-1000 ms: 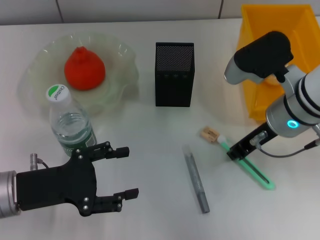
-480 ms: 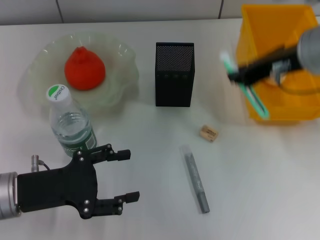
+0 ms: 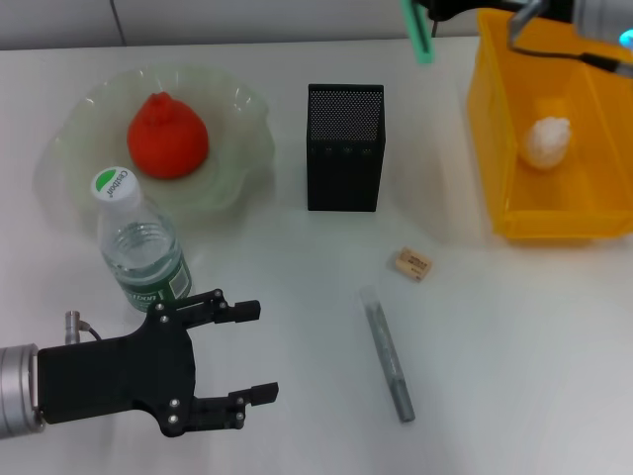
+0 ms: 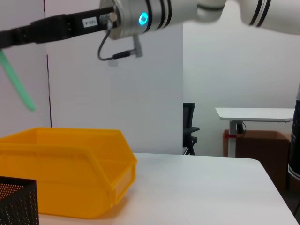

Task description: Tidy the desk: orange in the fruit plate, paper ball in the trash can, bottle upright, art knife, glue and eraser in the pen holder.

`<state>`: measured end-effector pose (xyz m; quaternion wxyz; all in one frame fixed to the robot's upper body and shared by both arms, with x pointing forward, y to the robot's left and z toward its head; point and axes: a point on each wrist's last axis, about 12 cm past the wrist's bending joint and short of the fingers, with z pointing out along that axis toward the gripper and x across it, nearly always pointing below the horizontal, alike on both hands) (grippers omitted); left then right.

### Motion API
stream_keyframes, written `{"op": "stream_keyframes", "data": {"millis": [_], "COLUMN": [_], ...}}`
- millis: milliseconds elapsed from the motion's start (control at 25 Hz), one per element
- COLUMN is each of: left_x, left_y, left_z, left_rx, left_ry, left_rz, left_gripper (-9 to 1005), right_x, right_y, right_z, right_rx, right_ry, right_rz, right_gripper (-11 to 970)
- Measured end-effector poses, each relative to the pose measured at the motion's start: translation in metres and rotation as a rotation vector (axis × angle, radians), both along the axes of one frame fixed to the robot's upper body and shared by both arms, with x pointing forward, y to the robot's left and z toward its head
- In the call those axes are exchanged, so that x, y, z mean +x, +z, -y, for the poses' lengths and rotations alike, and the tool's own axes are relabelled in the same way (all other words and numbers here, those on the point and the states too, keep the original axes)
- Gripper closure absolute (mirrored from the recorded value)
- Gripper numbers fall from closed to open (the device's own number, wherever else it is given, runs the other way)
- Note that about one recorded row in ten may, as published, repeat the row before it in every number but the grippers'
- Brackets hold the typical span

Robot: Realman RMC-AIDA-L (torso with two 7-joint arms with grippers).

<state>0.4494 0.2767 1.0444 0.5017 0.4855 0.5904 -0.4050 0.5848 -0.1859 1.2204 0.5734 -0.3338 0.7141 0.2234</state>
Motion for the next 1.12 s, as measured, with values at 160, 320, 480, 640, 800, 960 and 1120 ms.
{"op": "stream_keyframes", "data": {"millis": [160, 320, 480, 640, 800, 960, 1120], "left_x": [0.0, 0.0, 0.001, 0.002, 0.003, 0.003, 0.003], "left_y": [-0.001, -0.001, -0.001, 0.0, 0.0, 0.0, 0.0], "left_z": [0.001, 0.001, 0.001, 0.003, 0.005, 0.005, 0.006], "left_rx": [-0.002, -0.001, 0.0, -0.003, -0.007, -0.011, -0.013], "left_ry": [-0.003, -0.003, -0.002, -0.007, -0.014, -0.02, -0.021], "left_rz": [-0.005, -0.006, -0.007, -0.004, -0.007, -0.008, -0.008], "left_gripper": [208, 208, 208, 208, 208, 208, 208], "right_x": [0.01, 0.023, 0.028, 0.03, 0.03, 0.028, 0.023], "right_y": [-0.025, -0.063, -0.083, -0.106, -0.117, -0.123, -0.124], "right_z": [-0.004, -0.006, -0.009, -0.012, -0.015, -0.015, -0.012], "right_rx": [0.115, 0.178, 0.195, 0.219, 0.195, 0.188, 0.197], "right_ry": [0.069, 0.076, 0.074, 0.071, 0.072, 0.073, 0.094], "right_rz": [0.081, 0.1, 0.084, 0.05, 0.031, 0.007, 0.011], "right_gripper": [779, 777, 775, 773, 771, 769, 740]}}
